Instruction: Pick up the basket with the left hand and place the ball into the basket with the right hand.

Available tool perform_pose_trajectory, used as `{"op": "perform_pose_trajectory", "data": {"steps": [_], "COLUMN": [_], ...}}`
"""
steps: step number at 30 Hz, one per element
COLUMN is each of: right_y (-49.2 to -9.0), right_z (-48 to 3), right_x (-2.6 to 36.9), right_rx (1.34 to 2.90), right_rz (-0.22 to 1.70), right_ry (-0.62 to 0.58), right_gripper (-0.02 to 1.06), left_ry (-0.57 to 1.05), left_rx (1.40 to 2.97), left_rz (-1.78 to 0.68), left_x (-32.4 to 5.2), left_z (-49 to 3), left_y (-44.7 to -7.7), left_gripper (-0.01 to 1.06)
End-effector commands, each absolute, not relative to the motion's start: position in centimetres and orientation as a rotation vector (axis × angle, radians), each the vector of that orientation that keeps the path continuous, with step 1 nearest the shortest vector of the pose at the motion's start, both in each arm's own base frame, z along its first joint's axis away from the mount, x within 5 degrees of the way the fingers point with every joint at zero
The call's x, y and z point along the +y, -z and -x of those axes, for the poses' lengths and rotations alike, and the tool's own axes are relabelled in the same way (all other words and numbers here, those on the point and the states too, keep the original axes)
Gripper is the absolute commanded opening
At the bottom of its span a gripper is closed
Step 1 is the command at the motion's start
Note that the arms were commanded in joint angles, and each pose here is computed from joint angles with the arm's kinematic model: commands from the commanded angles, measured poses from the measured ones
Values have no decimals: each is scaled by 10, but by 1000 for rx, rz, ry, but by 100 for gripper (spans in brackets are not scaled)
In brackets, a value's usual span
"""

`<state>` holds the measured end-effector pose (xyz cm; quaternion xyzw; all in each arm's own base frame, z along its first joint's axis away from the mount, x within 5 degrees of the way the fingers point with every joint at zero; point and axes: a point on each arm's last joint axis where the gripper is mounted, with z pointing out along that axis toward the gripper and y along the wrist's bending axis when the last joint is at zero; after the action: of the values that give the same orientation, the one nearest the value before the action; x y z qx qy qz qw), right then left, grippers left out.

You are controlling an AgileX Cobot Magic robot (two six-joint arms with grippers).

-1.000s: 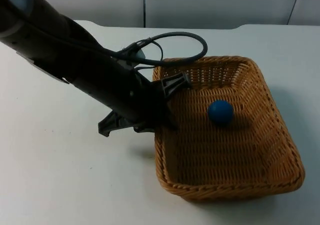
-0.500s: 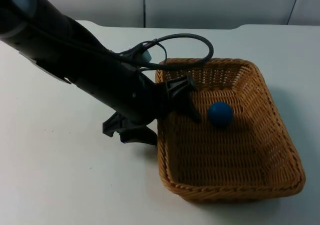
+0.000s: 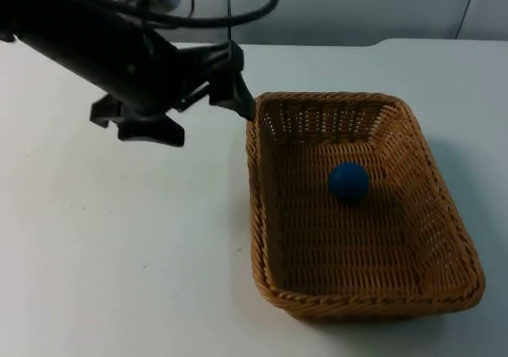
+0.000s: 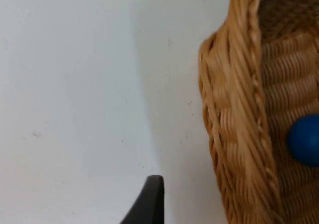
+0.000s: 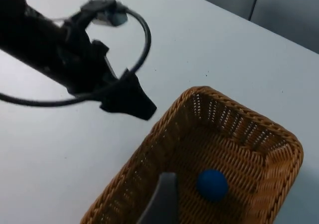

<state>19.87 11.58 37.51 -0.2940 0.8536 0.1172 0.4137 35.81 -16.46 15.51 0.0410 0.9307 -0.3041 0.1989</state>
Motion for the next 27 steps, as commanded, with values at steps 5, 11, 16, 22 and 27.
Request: {"op": "perform_pose_trajectory", "data": {"steps": [5,11,16,22,27], "right_y": [-366,-364,-360,-349,-338], "right_z": [-182,-161,-147,-132,-119], "right_x": [107,96,88,79,73], "right_rx": [2083,2057,2039,2029,2041], "right_rz": [728,721,715,711,687], "right_ry": [-290,-293,-295,-296,-306], "right_gripper": [78,78,78,78,78], "left_ry": [813,680,668,635,599], "left_rx": [2579,2487,2361,2235,2147], "left_rz": [-248,-434,-471,-477,-481], "left_x": [-136,-120,-111,-94,-78], "left_z": [-349,-319,-282,-221,-163], "left_y": [-199,-265,-309,-333,-330], "left_gripper": [87,87,87,87,87]}}
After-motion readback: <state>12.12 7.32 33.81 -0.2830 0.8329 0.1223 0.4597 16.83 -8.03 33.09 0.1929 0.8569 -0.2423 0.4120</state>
